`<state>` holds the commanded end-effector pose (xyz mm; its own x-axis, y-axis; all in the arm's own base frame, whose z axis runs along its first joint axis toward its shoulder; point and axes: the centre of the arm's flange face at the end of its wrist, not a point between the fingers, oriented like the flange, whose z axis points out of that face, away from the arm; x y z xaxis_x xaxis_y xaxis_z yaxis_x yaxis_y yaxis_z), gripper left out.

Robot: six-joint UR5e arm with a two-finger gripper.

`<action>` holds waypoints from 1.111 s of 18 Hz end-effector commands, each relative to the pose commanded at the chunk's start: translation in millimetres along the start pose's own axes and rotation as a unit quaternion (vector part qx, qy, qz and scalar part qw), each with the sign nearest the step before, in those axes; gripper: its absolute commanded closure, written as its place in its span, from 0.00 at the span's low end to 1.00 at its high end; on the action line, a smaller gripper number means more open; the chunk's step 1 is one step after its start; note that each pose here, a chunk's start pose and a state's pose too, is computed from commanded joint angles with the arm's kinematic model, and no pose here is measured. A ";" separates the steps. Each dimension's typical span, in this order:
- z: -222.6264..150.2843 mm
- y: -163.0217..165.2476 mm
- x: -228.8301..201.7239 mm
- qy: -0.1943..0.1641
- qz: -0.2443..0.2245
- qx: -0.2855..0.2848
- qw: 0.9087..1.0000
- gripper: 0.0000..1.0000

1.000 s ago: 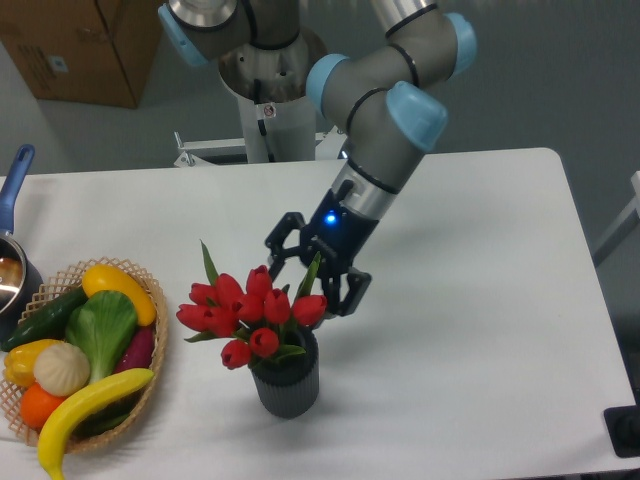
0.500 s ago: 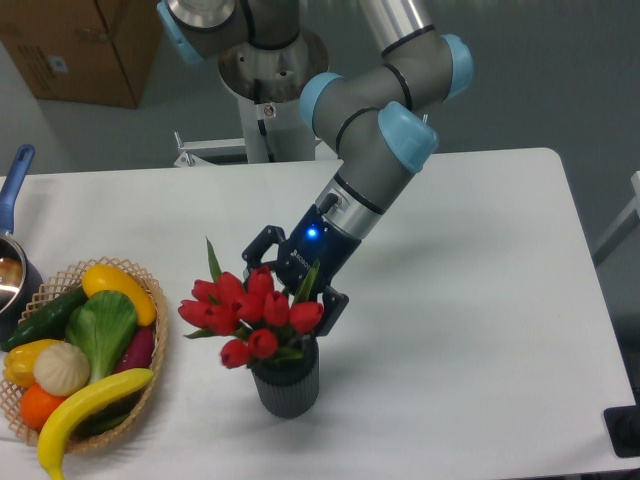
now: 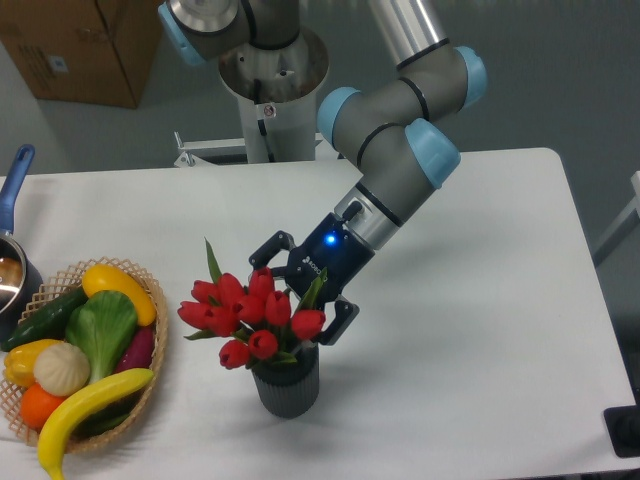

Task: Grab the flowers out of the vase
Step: 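Lift the gripped tulips straight up out of the grey vase, then carry the tulip bunch up and away from the vase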

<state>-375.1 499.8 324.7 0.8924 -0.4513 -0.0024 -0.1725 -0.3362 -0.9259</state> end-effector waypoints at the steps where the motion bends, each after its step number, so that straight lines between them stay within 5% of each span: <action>1: -1.7 -0.4 0.0 0.000 -0.001 0.005 1.000 1.00; 7: -22.6 -4.4 -5.1 -0.010 -0.021 0.037 0.999 1.00; 20: -76.8 -115.8 0.0 -0.016 -0.051 0.115 0.992 1.00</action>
<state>-387.1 475.2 460.9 0.9138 -0.3970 0.0863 0.0146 -0.1800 -0.9835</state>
